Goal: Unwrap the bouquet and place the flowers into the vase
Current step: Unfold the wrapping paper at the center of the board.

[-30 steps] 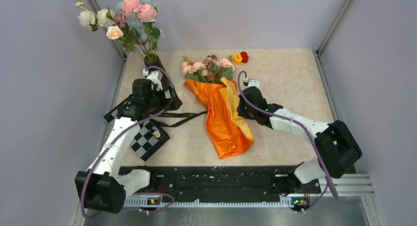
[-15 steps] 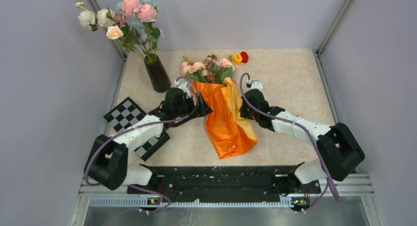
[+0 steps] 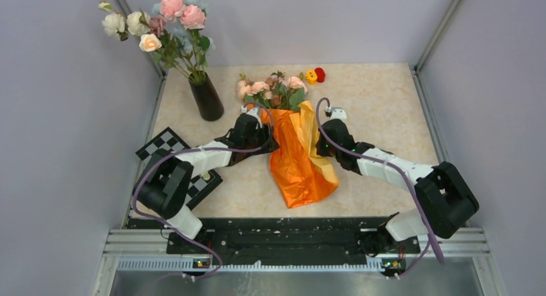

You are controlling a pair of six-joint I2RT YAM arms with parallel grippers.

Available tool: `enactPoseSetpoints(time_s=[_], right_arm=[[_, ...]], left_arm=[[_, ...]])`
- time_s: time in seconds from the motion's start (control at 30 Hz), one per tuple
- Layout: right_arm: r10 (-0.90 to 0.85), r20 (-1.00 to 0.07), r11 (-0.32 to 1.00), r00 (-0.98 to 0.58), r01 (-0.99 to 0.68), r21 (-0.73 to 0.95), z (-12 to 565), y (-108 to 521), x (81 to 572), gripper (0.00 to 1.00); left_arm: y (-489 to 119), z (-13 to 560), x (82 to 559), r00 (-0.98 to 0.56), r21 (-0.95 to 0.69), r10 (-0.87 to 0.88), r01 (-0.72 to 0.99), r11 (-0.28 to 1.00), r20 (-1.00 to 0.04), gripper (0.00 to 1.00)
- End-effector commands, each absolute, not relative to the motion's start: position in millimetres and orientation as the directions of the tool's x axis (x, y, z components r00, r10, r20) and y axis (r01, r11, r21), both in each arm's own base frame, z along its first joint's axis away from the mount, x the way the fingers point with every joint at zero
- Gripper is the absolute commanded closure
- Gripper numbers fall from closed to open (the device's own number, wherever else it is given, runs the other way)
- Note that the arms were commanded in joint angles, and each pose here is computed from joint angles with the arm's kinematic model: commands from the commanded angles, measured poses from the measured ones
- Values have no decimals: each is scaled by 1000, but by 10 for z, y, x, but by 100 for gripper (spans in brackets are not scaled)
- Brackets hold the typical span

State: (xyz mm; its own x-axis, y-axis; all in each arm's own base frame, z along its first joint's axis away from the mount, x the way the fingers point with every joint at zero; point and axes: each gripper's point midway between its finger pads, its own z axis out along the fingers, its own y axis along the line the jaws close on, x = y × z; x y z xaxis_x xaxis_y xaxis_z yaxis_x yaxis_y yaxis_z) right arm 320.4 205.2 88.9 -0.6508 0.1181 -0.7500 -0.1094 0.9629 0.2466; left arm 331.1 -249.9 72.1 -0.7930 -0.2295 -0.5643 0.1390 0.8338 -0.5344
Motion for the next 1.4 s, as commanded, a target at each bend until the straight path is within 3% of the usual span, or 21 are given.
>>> enactPoseSetpoints(time_s=[0.0, 0.1, 0.33, 0.63, 1.0, 1.33, 1.37], right_arm=[[156, -787, 963, -597, -86, 257, 1054, 1970, 3310, 100], [160, -788, 967, -594, -67, 247, 1028, 1903, 3314, 100], [220, -770, 968, -599, 36, 248, 842, 1562, 3340, 100], [345, -710, 939, -614, 227, 259, 459, 1094, 3318, 100], [430, -734, 885, -526, 408, 226, 441, 654, 3257, 100], [458, -713, 872, -530, 424, 245, 461, 576, 3190, 100], [448, -722, 879, -527, 407, 248, 524, 583, 3207, 92]], left_arm=[[-2588, 742, 3520, -761, -524, -237, 155, 838, -604, 47], [-2613, 656, 3546, -771, -518, -230, 146, 843, -593, 58], [-2452, 492, 3507, -778, -456, -234, 75, 887, -583, 100], [-2411, 401, 3430, -786, -468, -258, 44, 883, -562, 100], [-2333, 426, 3441, -767, -453, -279, 17, 891, -578, 100], [-2325, 383, 3384, -780, -454, -272, 17, 891, -564, 100], [-2325, 388, 3375, -781, -455, -271, 18, 890, -562, 100]])
